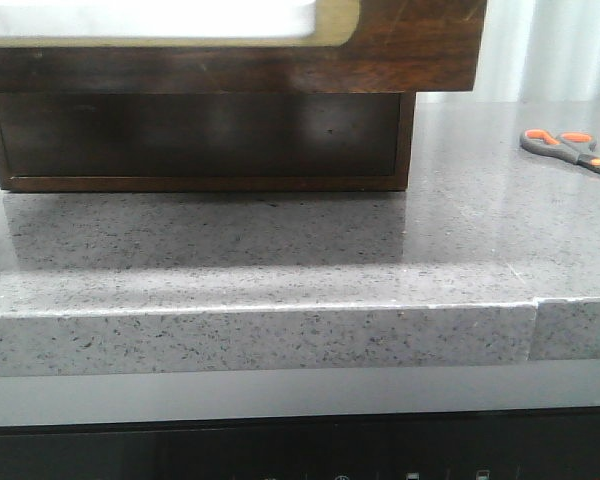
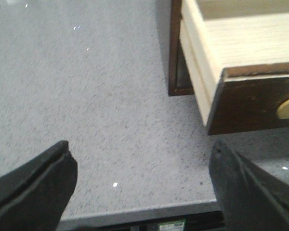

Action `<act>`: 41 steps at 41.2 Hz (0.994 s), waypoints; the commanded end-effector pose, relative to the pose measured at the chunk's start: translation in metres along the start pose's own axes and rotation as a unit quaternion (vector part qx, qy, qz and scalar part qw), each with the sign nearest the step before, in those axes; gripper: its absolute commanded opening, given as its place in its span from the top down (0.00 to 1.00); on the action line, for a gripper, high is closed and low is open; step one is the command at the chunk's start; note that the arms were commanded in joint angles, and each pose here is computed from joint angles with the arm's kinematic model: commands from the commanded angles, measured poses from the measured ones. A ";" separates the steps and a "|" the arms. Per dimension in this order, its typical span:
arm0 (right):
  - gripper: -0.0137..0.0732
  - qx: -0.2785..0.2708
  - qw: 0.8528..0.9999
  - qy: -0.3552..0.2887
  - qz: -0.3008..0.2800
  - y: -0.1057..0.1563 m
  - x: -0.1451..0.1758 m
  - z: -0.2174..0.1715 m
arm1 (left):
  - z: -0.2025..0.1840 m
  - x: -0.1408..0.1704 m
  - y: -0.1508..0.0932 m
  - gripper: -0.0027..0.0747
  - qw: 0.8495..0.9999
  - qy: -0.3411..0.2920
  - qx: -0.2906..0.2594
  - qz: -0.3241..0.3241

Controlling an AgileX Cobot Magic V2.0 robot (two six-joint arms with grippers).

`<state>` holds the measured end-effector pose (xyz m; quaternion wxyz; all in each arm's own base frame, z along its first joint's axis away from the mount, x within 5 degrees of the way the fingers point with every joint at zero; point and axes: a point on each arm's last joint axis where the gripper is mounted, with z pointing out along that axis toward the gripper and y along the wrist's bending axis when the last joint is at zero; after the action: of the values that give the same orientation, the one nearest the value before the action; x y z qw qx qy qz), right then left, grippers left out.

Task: Put scissors in drawer with both arms
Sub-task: 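Pull the drawer open toward the robot with the left gripper, then lower the right gripper over the orange-and-grey scissors and grasp them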

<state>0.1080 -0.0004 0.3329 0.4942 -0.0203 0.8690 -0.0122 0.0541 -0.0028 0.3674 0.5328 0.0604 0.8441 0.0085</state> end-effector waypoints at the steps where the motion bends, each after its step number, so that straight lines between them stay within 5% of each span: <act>1: 0.21 0.005 0.999 -0.049 -0.009 -0.001 -0.016 -0.005 | -0.006 -0.016 -0.003 0.26 0.998 -0.057 0.035 0.012; 12: 0.21 0.005 0.999 -0.054 -0.009 -0.001 -0.016 -0.005 | -0.008 -0.018 -0.016 0.26 0.989 -0.071 0.128 0.026; 22: 0.21 0.005 0.998 -0.067 -0.005 -0.001 -0.020 -0.005 | -0.009 -0.020 -0.018 0.26 0.986 -0.084 0.142 0.017; 41: 0.21 0.025 0.995 0.087 0.031 -0.020 -0.068 0.083 | -0.009 -0.020 -0.018 0.26 0.986 -0.082 0.142 0.017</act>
<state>0.1918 -0.0105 0.3376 0.4072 0.0069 0.9132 -0.0163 0.0514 -0.0206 0.3730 0.5493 0.1581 0.8154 -0.0918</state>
